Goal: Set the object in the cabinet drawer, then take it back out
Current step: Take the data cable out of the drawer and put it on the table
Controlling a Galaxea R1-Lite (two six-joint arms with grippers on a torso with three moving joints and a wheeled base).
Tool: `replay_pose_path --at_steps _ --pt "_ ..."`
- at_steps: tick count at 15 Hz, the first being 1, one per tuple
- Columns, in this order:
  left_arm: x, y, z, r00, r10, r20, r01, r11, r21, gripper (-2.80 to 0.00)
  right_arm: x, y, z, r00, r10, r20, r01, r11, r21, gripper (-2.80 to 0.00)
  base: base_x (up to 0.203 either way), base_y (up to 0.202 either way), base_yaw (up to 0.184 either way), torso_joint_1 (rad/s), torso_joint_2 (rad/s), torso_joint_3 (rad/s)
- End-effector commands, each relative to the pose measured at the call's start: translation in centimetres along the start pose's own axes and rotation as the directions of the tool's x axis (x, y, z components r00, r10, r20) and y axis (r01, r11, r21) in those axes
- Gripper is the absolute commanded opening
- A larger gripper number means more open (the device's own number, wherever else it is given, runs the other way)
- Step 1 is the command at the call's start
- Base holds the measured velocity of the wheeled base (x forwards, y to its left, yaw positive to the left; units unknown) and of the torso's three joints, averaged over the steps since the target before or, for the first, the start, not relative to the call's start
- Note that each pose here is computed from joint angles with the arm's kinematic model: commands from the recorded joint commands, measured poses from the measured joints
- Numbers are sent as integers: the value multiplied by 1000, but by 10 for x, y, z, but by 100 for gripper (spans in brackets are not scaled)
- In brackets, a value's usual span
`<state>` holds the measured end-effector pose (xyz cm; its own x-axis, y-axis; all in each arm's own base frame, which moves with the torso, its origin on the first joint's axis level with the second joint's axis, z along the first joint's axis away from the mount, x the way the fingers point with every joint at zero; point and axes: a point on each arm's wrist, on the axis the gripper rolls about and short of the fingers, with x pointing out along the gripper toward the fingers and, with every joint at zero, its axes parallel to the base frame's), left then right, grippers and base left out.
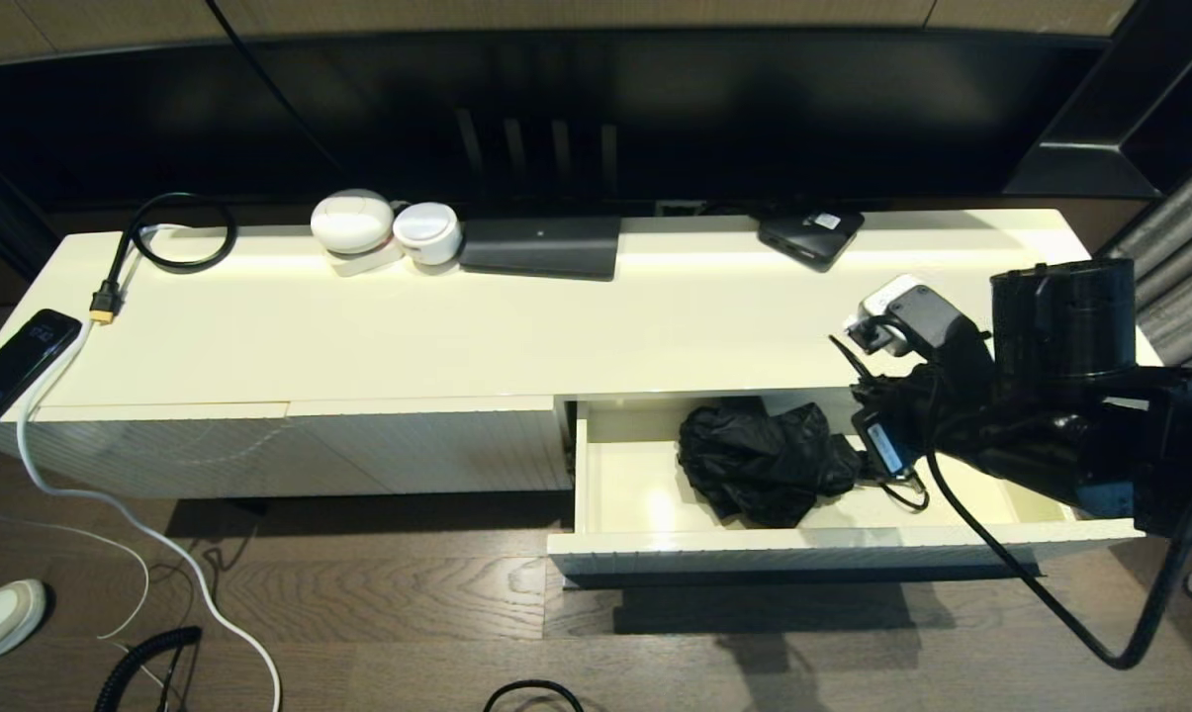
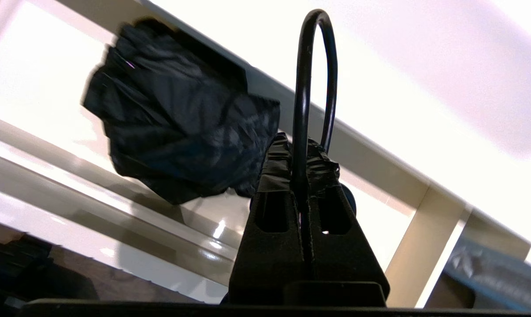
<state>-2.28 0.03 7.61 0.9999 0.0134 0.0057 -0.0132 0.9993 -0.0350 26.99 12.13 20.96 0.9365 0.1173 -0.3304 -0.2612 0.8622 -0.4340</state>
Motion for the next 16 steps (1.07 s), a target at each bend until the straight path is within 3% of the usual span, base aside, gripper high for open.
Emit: replay_pose_path --at_steps 1,5,16 --pt "0 0 0 1000 2 0 -2 1000 0 -280 -5 8 19 998 15 65 -12 999 -44 -280 0 0 0 0 0 0" --pt "0 0 0 1000 1 0 -1 1000 0 -280 33 23 39 997 -35 64 44 989 -145 -280 0 0 0 0 0 0" --pt "0 0 0 1000 1 0 -1 1000 0 -280 125 66 58 996 -41 85 55 984 -168 -280 0 0 0 0 0 0"
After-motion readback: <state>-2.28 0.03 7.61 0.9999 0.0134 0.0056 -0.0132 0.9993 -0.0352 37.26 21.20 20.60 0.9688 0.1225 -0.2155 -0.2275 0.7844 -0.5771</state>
